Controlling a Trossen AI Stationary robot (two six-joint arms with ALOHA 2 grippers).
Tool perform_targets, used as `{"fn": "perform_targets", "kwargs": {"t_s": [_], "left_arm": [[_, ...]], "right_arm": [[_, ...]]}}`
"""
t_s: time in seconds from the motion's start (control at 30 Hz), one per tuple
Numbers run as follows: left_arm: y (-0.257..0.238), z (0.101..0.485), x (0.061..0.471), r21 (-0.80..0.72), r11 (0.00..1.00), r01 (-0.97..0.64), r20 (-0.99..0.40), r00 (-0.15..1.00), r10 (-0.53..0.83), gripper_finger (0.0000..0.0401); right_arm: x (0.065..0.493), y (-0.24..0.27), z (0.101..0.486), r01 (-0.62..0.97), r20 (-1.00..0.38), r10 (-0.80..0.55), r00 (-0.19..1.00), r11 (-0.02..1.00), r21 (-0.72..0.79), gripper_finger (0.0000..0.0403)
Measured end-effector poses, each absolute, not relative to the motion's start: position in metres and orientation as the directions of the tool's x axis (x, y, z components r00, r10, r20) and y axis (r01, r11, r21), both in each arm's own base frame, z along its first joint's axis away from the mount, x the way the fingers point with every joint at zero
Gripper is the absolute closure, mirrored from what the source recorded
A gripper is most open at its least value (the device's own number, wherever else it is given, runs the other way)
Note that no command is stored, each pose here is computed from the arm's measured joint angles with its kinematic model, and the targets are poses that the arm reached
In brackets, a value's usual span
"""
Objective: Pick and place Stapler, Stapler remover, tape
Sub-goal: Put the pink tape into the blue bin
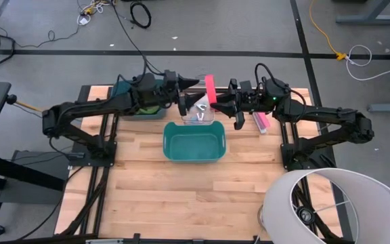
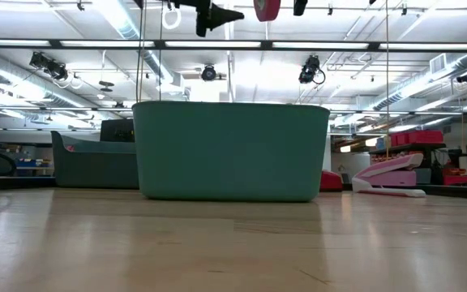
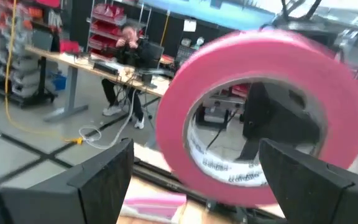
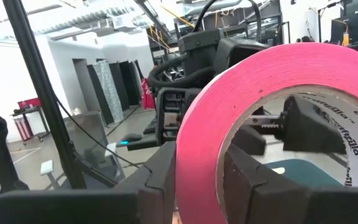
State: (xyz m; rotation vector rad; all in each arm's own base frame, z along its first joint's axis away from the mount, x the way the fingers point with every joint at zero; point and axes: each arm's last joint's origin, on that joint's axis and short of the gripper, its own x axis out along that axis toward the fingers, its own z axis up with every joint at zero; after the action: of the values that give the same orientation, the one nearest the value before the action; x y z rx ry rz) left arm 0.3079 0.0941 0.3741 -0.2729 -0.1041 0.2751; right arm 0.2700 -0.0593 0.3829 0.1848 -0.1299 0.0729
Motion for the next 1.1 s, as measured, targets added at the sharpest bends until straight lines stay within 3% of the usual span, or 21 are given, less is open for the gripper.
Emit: {"fn": "perform_targets", "kwargs": {"t_s": [0.43,1.1], "left_arm": [[0.104,0.372,0.316,-0.306,0.929,-0.208,0.145,0.954,0.262,0.0053],[0.11,0.364,0.324,-0.298,0.936,-0.188,0.144,0.96,0.239,0.0053]], "right_arm": [[0.27,-0.059,0.382,-0.084,0.127,0.061,0.99,0.979,0.184,0.0308],[0.27,-0.058,0.381,-0.124,0.119,0.102,0.988,0.973,0.193,0.0307]]}}
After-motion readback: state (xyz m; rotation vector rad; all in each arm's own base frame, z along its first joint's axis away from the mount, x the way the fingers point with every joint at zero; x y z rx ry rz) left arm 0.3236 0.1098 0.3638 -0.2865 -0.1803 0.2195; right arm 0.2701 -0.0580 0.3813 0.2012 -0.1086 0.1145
